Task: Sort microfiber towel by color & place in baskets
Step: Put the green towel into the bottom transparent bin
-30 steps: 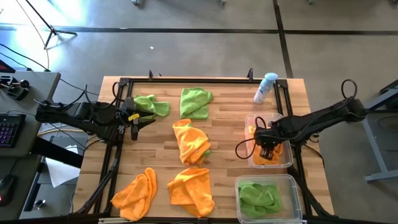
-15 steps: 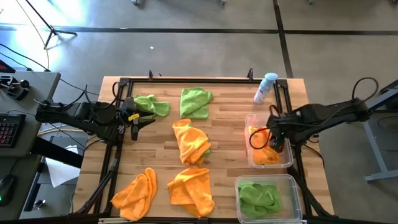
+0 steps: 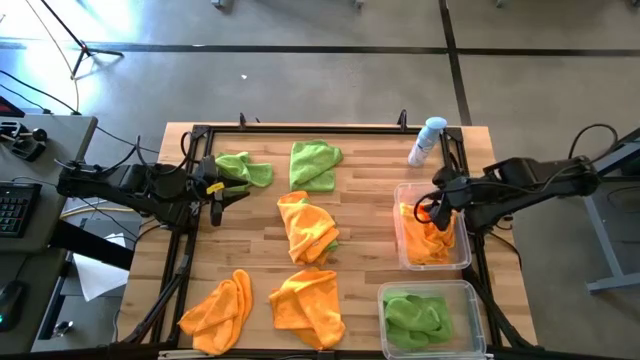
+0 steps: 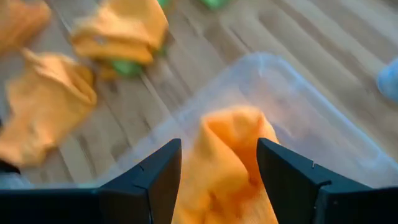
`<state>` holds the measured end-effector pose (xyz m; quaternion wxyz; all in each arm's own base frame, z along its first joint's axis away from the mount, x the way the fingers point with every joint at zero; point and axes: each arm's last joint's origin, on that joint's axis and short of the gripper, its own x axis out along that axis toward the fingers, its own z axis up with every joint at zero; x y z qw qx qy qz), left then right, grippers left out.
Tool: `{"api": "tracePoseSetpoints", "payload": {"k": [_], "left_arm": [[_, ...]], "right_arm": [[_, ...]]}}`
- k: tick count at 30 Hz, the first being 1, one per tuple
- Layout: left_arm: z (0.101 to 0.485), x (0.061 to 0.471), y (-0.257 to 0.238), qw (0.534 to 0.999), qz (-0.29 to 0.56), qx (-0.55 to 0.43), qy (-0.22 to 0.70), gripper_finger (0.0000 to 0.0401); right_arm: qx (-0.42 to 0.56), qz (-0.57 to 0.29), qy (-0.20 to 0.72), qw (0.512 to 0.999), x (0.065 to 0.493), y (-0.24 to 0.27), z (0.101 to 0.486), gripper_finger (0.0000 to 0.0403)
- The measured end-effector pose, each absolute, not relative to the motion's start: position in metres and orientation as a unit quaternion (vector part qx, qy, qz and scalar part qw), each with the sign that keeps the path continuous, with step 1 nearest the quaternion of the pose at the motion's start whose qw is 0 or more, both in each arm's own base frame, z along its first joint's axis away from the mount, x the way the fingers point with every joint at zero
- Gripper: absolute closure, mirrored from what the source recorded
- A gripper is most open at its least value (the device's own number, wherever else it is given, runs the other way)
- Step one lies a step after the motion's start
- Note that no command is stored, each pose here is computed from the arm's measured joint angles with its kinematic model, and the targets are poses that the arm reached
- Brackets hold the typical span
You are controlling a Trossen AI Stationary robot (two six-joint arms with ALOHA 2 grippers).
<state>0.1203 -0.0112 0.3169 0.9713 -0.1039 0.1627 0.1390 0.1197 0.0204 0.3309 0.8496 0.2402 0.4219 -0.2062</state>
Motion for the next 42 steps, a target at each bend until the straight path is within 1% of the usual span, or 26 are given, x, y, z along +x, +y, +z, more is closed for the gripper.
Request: {"api": "tracePoseSetpoints", "payload": {"k": [5, 8, 15, 21, 23, 25, 30, 35, 42], "left_arm": [[0.317, 0.12, -0.011, 0.971, 0.14, -0.104, 0.163, 0.0256], [0.316, 0.12, -0.011, 0.97, 0.149, -0.1, 0.165, 0.0256], [0.313, 0.118, -0.009, 0.964, 0.176, -0.086, 0.18, 0.0256], [0.314, 0.108, -0.003, 0.948, 0.219, -0.07, 0.221, 0.0256], [0.316, 0.104, 0.001, 0.938, 0.239, -0.072, 0.239, 0.0256], [0.318, 0.1, 0.005, 0.928, 0.255, -0.07, 0.262, 0.0256], [0.313, 0.103, 0.016, 0.889, 0.288, -0.08, 0.346, 0.0256], [0.296, 0.122, 0.037, 0.834, 0.317, -0.101, 0.441, 0.0256], [0.265, 0.149, 0.082, 0.741, 0.373, -0.168, 0.532, 0.0256]], "right_arm": [[0.223, -0.171, 0.336, 0.899, 0.143, 0.025, 0.334, 0.0202], [0.206, -0.157, 0.286, 0.922, 0.158, 0.027, 0.34, 0.022], [0.174, -0.141, 0.198, 0.954, 0.197, 0.035, 0.347, 0.0302], [0.178, -0.138, 0.185, 0.957, 0.225, 0.042, 0.339, 0.0377], [0.183, -0.137, 0.18, 0.957, 0.231, 0.043, 0.337, 0.0395], [0.191, -0.14, 0.172, 0.956, 0.237, 0.044, 0.336, 0.0399], [0.204, -0.149, 0.147, 0.956, 0.253, 0.046, 0.332, 0.039], [0.214, -0.154, 0.123, 0.957, 0.266, 0.042, 0.33, 0.0394], [0.234, -0.156, 0.094, 0.955, 0.277, 0.039, 0.329, 0.0402]]}}
